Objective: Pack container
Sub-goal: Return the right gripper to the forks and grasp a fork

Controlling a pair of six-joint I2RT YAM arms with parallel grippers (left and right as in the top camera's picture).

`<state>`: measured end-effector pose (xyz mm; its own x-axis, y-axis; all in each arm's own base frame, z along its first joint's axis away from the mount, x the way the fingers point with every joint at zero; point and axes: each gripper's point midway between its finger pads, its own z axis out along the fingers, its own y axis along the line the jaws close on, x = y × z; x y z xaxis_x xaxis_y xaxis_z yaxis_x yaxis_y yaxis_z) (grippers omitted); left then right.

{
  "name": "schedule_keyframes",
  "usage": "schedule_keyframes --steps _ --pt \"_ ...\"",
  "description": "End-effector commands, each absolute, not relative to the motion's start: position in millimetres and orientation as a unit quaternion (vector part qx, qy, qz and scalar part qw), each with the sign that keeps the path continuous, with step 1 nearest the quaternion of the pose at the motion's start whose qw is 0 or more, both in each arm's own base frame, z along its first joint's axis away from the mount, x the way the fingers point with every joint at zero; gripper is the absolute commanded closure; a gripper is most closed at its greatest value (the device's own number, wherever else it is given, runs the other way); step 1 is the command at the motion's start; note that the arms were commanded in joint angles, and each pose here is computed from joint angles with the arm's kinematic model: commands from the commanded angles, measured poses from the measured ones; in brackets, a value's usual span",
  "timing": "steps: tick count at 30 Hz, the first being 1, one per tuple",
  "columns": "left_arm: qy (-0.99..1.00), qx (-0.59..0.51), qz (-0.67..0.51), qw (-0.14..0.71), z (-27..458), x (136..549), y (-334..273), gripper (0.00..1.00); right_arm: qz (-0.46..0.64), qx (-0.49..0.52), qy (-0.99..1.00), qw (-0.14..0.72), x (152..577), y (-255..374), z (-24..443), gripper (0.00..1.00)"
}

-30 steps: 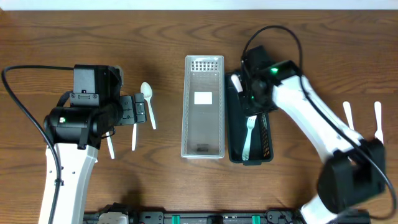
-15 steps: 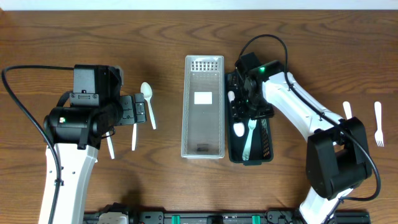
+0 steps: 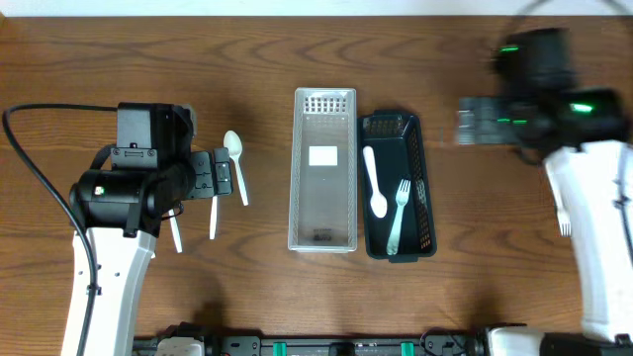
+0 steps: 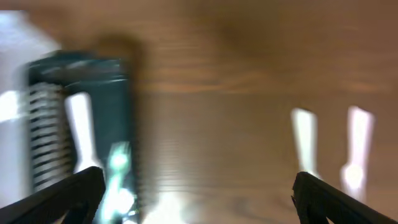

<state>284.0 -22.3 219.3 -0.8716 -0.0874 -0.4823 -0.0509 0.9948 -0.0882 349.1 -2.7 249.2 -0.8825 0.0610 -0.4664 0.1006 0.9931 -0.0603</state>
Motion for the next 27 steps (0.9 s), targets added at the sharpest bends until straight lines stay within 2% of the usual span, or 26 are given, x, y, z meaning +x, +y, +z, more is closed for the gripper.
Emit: schedule_keyframes --steps 1,5,10,18,27 --pt "0.965 -0.038 -0.032 0.256 224 286 -20 0.02 -0.069 0.043 0.978 0.192 340 -64 229 0.01" --pt "0.965 -0.038 -0.032 0.256 224 286 -20 0.02 -0.082 0.095 0.983 0.132 321 -131 192 0.01" --pt "0.965 -0.038 -0.032 0.256 224 287 -20 0.02 -0.069 0.129 0.988 0.053 299 -173 129 0.01" --pt "0.965 -0.038 -0.032 0.256 224 286 -20 0.02 -0.05 0.152 0.987 -0.022 284 -192 61 0.01" --pt "0.965 -0.038 -0.032 0.256 224 287 -20 0.02 -0.025 0.135 0.987 -0.077 278 -189 19 0.05"
